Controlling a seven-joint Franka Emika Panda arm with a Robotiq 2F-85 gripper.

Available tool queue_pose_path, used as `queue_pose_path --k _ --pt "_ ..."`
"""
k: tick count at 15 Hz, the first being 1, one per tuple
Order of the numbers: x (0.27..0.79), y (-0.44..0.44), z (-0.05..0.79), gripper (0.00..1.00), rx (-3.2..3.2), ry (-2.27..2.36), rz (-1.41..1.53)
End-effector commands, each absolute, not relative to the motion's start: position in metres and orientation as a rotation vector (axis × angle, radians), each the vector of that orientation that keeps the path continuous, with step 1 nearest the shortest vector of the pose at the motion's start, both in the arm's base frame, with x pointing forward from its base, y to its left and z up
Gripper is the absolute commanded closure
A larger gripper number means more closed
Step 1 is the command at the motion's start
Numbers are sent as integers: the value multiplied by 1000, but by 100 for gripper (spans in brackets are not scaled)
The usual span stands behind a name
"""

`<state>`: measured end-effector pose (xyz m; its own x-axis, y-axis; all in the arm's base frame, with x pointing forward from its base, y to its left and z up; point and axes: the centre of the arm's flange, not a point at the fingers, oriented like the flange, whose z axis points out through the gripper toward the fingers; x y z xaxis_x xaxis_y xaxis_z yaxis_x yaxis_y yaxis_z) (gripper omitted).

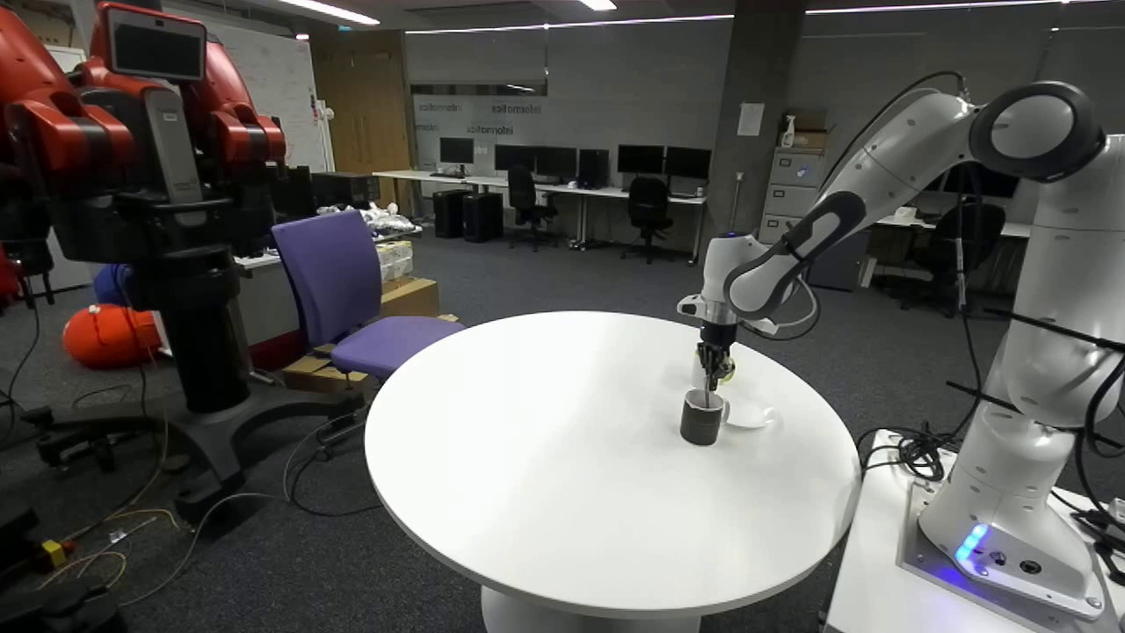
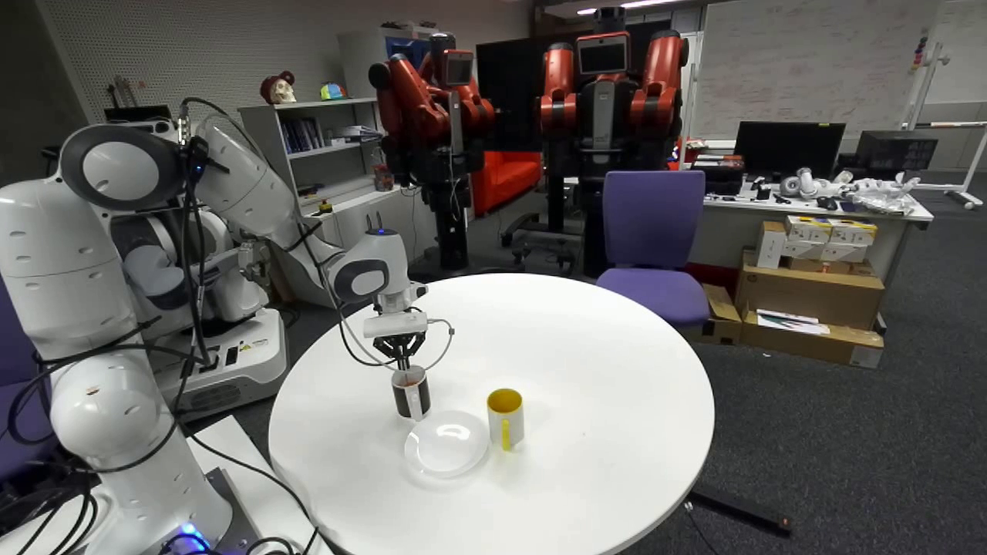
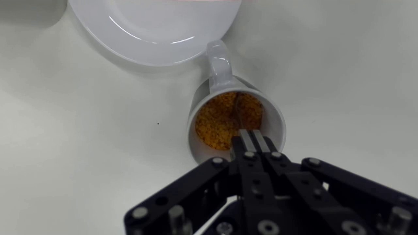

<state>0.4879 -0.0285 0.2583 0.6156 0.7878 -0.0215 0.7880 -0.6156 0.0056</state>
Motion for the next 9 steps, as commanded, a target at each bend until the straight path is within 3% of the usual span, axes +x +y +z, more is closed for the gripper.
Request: queue_pose_path --k 1,9 --pt "481 -33 272 100 2778 1323 10" --pt "483 -27 289 100 2663 1322 10"
